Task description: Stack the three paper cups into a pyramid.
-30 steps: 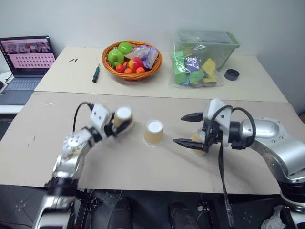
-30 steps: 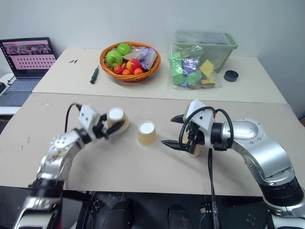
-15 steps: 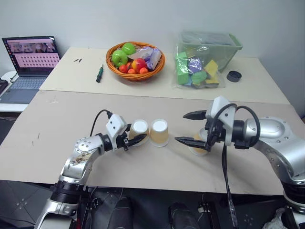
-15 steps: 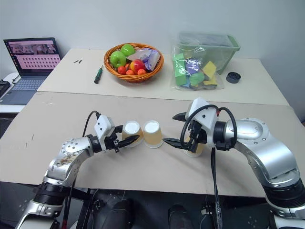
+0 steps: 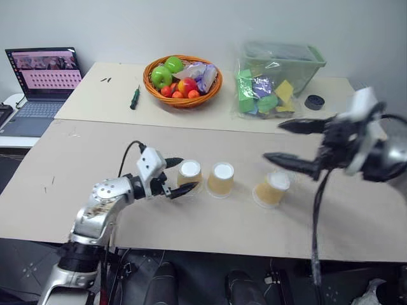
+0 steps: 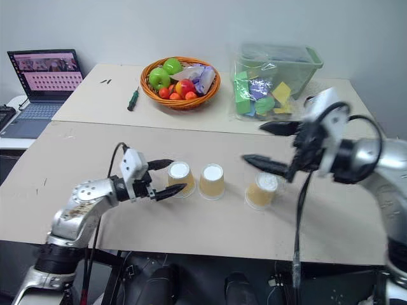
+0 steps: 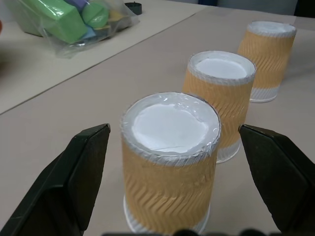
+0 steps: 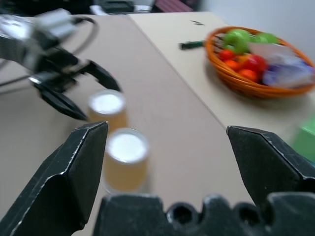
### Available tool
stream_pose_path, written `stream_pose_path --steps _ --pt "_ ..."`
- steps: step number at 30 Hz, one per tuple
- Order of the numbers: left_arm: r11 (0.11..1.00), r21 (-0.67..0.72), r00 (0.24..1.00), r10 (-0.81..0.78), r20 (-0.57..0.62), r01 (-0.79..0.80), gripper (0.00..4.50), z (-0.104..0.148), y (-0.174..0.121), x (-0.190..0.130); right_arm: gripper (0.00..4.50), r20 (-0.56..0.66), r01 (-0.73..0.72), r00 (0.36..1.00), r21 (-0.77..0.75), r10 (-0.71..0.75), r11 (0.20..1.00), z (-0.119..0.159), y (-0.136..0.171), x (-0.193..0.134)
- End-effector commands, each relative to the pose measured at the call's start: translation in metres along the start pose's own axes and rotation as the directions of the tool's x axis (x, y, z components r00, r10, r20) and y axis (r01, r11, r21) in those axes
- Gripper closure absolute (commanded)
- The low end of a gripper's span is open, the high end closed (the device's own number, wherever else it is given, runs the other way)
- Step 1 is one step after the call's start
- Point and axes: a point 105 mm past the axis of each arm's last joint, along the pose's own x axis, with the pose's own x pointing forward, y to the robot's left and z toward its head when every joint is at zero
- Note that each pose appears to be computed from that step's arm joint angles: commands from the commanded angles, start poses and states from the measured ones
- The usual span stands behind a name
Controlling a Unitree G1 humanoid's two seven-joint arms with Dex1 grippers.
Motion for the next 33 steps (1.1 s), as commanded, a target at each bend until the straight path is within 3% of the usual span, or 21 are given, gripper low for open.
stream_pose_path --steps 1,4,8,14,23,33 --pt "0.999 0.034 0.999 0.012 0.042 -0.014 0.04 0.033 0.003 -0.016 0.0 -0.225 0.037 0.973 -0.039 -0.045 0.999 -0.046 -0.014 -0.022" --pt "0.999 0.039 0.998 0.03 0.062 -0.033 0.04 0.052 0.008 -0.023 0.0 -0.416 -0.018 0.909 -0.058 -0.008 0.998 -0.093 -0.007 -0.024" --pt "0.998 0.042 0.995 0.044 0.086 -0.048 0.04 0.069 0.01 -0.024 0.0 -0.438 -0.091 0.897 -0.048 0.061 0.995 -0.11 0.006 -0.011" --pt "0.998 0.045 0.995 0.048 0.091 -0.053 0.04 0.075 0.008 -0.023 0.0 -0.322 -0.195 0.931 -0.039 0.172 0.98 -0.096 0.025 0.021" --pt "0.998 0.051 0.995 0.044 0.092 -0.049 0.04 0.076 0.005 -0.019 0.0 -0.181 -0.19 0.967 -0.036 0.181 0.981 -0.07 0.022 0.045" --pt "0.996 0.064 0.993 0.049 0.111 -0.056 0.04 0.086 0.007 -0.017 0.0 -0.223 -0.156 0.964 -0.029 0.146 0.987 -0.088 0.017 0.055"
